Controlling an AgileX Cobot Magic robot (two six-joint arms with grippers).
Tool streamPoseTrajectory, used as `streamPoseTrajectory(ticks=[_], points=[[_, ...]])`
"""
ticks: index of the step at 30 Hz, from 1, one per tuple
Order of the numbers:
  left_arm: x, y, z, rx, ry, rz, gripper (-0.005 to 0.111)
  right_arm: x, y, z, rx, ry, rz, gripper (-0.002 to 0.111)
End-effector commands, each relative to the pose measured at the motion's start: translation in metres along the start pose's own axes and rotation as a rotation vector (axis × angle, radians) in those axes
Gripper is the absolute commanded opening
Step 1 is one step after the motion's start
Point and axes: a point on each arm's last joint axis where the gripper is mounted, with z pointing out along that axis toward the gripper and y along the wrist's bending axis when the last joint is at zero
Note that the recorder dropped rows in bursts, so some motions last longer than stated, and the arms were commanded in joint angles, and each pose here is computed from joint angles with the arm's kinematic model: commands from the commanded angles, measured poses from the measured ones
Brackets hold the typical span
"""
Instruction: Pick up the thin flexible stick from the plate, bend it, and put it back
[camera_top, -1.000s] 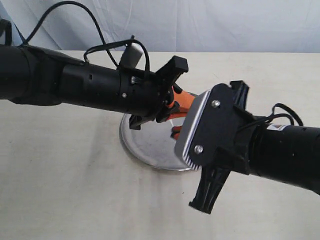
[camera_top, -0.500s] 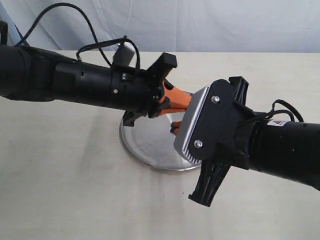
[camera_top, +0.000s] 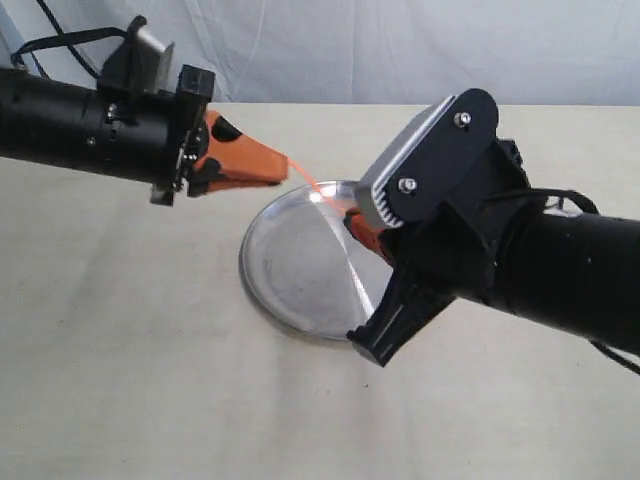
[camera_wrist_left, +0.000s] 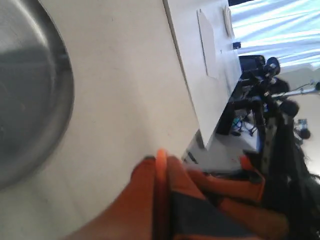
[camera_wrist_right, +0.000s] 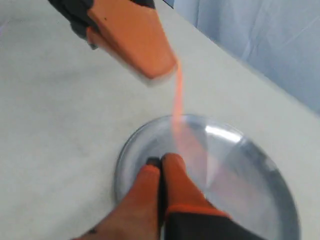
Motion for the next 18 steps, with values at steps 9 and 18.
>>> streamPoseTrajectory(ticks=[9,18], points=[[-0.004,-0.028,-0.044,-0.227,-0.126,0.375,0.0,0.02,0.009,0.038,-0.009,0.164,0.321,-0.001],[-0.011,-0.014,-0.047,-0.384,-0.172,0.364,0.0,0.019,-0.03,0.027,0.432,0.2,0.378,-0.001]])
